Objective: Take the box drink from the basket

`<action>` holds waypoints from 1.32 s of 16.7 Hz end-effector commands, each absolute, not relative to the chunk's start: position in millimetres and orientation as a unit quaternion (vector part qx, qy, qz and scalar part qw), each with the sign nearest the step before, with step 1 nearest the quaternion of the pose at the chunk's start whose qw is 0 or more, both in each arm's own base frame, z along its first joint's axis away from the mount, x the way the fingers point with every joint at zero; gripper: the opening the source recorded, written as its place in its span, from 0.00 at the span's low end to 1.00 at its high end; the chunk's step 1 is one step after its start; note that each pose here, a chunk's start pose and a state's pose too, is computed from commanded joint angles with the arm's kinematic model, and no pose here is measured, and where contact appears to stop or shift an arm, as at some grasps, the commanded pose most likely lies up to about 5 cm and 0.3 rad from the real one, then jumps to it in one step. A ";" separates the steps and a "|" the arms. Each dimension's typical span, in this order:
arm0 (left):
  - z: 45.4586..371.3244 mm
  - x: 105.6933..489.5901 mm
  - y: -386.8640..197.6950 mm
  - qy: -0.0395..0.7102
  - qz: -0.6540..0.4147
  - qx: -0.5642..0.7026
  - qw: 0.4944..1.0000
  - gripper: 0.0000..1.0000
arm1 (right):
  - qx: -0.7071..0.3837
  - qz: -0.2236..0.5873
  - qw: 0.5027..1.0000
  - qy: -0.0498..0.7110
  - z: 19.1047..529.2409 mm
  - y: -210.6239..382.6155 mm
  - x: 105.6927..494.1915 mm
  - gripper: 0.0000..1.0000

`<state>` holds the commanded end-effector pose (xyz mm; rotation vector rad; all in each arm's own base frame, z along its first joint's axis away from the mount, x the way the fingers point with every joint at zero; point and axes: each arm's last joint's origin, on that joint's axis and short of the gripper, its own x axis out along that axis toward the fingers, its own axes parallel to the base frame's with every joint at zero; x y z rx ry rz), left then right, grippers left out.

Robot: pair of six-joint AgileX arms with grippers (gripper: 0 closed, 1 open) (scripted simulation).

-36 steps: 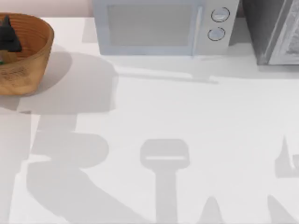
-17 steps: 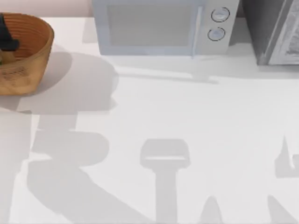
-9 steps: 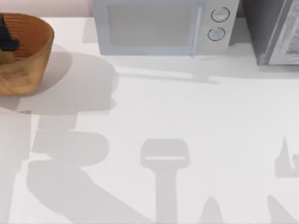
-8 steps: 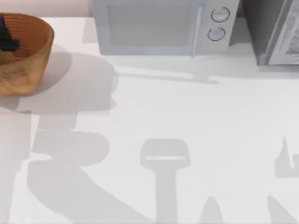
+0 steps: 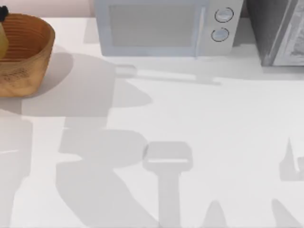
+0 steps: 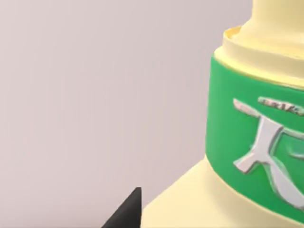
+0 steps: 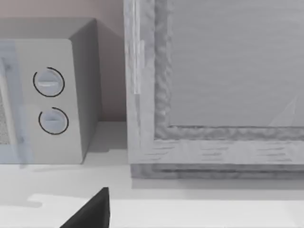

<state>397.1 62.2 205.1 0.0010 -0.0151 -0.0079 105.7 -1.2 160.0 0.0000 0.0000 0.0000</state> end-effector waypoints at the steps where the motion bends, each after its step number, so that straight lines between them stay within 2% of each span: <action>1: 218.1 397.0 62.2 -0.008 -0.004 0.001 1.000 0.00 | 0.000 0.000 1.000 0.000 160.0 -1.2 105.7 1.00; 7: 280.0 388.1 60.8 -0.008 -0.004 0.001 1.000 0.00 | 0.000 0.000 1.000 0.000 160.0 -1.2 105.7 1.00; 15: 281.0 380.8 58.3 0.005 -0.003 -0.001 1.000 0.00 | 0.000 0.000 1.000 0.000 160.0 -1.2 105.7 1.00; 18: 281.9 354.2 48.5 0.023 -0.003 -0.004 1.000 0.00 | 0.000 0.000 1.000 0.000 160.0 -1.2 105.7 1.00; 22: 294.3 287.8 31.0 0.020 -0.003 -0.004 1.000 0.00 | 0.000 0.000 1.000 0.000 160.0 -1.2 105.7 1.00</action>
